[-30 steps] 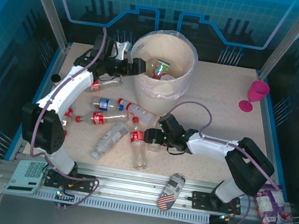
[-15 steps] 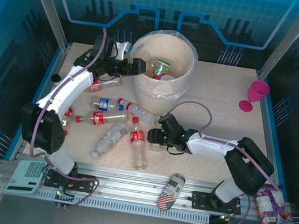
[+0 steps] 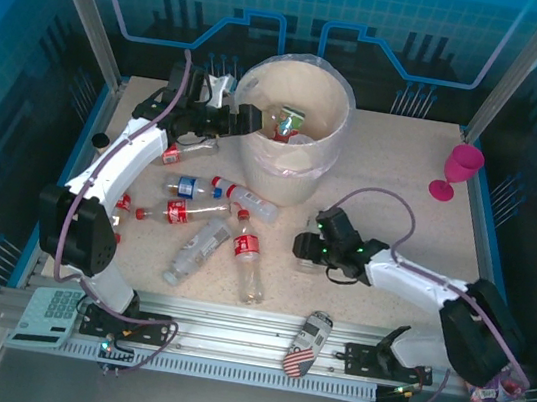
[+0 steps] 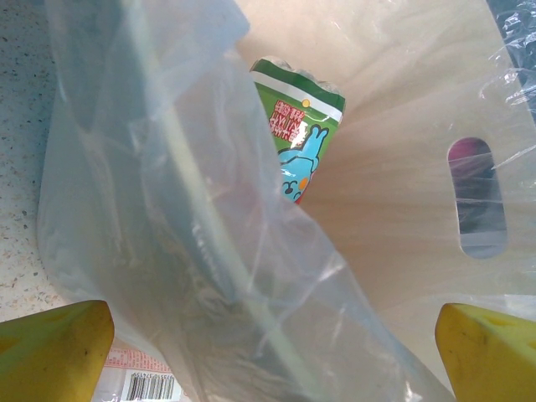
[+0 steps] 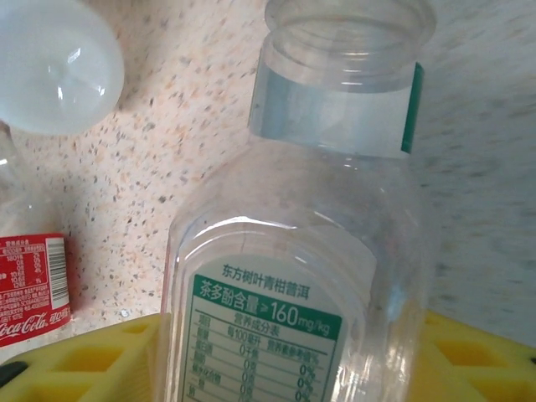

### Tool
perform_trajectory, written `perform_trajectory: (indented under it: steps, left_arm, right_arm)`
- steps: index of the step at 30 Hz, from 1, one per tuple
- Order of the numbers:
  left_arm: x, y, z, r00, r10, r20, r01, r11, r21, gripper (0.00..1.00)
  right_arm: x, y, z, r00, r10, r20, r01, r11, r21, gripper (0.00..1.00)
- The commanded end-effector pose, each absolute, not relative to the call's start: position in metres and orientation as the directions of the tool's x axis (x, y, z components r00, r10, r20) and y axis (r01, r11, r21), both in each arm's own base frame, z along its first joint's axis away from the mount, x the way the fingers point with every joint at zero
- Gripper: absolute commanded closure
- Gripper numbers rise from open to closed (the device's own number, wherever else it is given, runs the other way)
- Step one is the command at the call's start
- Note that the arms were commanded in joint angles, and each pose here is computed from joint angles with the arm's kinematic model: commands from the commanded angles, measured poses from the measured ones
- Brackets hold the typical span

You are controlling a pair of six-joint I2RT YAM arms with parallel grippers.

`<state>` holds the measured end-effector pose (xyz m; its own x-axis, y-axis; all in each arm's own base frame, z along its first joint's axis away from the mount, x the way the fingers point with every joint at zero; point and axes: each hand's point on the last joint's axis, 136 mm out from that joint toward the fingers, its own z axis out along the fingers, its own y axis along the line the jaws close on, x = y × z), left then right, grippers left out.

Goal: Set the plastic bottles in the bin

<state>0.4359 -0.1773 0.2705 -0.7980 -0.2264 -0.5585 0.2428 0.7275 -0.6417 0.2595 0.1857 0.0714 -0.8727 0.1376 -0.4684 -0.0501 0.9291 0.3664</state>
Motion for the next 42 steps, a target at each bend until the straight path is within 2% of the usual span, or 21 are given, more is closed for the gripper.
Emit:
perform_trajectory:
  steps: [1, 7, 13, 27, 33, 42]
  left_arm:
    - [0.418, -0.170, 0.230, -0.866, -0.194, -0.461, 0.160, 0.766, -0.623, 0.01]
    - [0.418, -0.170, 0.229, -0.868, -0.193, -0.458, 0.159, 0.766, -0.623, 0.01]
    - [0.418, -0.170, 0.228, -0.869, -0.194, -0.456, 0.156, 0.765, -0.624, 0.01]
    - [0.419, -0.170, 0.227, -0.871, -0.194, -0.452, 0.153, 0.767, -0.623, 0.01]
    - [0.419, -0.170, 0.227, -0.870, -0.194, -0.454, 0.154, 0.767, -0.623, 0.01]
    - [0.417, -0.168, 0.231, -0.867, -0.185, -0.463, 0.163, 0.773, -0.613, 0.01]
  right_arm:
    - [0.261, 0.158, 0.088, -0.854, 0.118, -0.506, -0.052, 0.950, 0.309, 0.46]
    - [0.281, 0.125, 0.146, -0.786, 0.113, -0.608, -0.070, 0.961, 0.269, 0.47]
    - [0.306, 0.108, 0.227, -0.678, 0.071, -0.732, -0.127, 0.969, 0.211, 0.47]
    - [0.362, 0.147, 0.396, -0.384, 0.010, -0.923, -0.347, 0.925, 0.154, 0.49]
    - [0.387, 0.196, 0.420, -0.352, -0.034, -0.935, -0.460, 0.877, 0.141, 0.49]
    - [0.424, 0.264, 0.384, -0.446, -0.149, -0.883, -0.560, 0.815, 0.146, 0.48]
